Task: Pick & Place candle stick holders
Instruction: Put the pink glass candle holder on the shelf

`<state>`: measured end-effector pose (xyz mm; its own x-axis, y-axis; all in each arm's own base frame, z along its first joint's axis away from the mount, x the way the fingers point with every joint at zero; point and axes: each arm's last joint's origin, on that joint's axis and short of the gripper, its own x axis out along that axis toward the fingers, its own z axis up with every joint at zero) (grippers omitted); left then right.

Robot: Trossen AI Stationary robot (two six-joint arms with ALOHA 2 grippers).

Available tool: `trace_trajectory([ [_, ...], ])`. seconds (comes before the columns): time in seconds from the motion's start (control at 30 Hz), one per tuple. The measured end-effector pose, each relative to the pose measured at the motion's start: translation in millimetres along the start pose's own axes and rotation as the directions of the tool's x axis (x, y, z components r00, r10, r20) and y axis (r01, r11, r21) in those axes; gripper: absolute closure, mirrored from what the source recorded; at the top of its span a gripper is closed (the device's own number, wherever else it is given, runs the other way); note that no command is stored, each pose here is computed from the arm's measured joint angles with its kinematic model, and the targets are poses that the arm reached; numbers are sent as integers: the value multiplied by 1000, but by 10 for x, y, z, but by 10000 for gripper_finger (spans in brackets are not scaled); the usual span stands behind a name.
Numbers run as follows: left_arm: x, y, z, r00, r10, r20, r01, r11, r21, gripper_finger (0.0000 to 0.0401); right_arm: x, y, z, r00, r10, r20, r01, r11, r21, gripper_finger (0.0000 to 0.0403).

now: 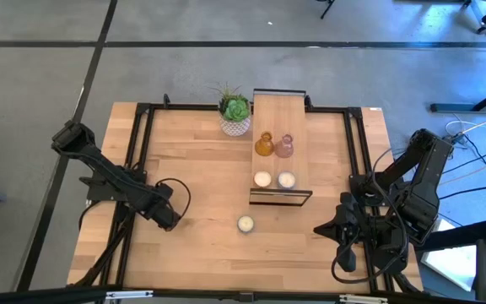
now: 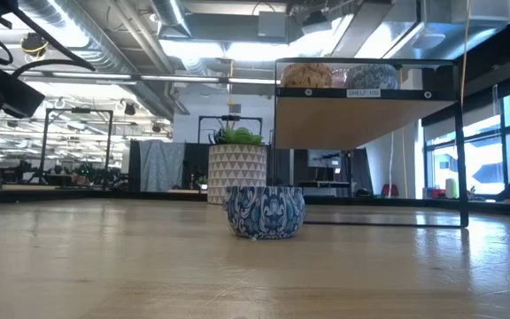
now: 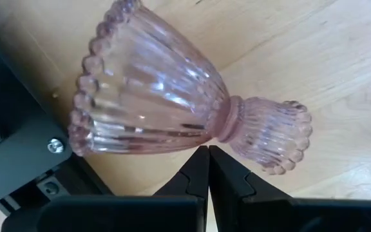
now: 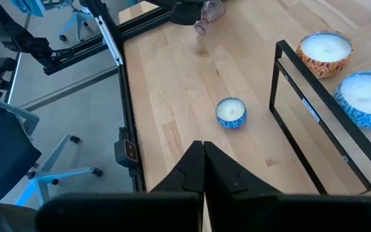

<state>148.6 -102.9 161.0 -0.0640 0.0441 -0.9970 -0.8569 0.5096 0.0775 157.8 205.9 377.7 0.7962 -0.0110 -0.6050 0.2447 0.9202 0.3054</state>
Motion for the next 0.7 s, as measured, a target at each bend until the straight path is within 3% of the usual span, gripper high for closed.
trace_trajectory([
  [0.7, -1, -45, -5, 999, -46, -11, 45, 997, -61, 399, 0, 1, -1, 1000, 2, -5, -2, 1000, -27, 403],
])
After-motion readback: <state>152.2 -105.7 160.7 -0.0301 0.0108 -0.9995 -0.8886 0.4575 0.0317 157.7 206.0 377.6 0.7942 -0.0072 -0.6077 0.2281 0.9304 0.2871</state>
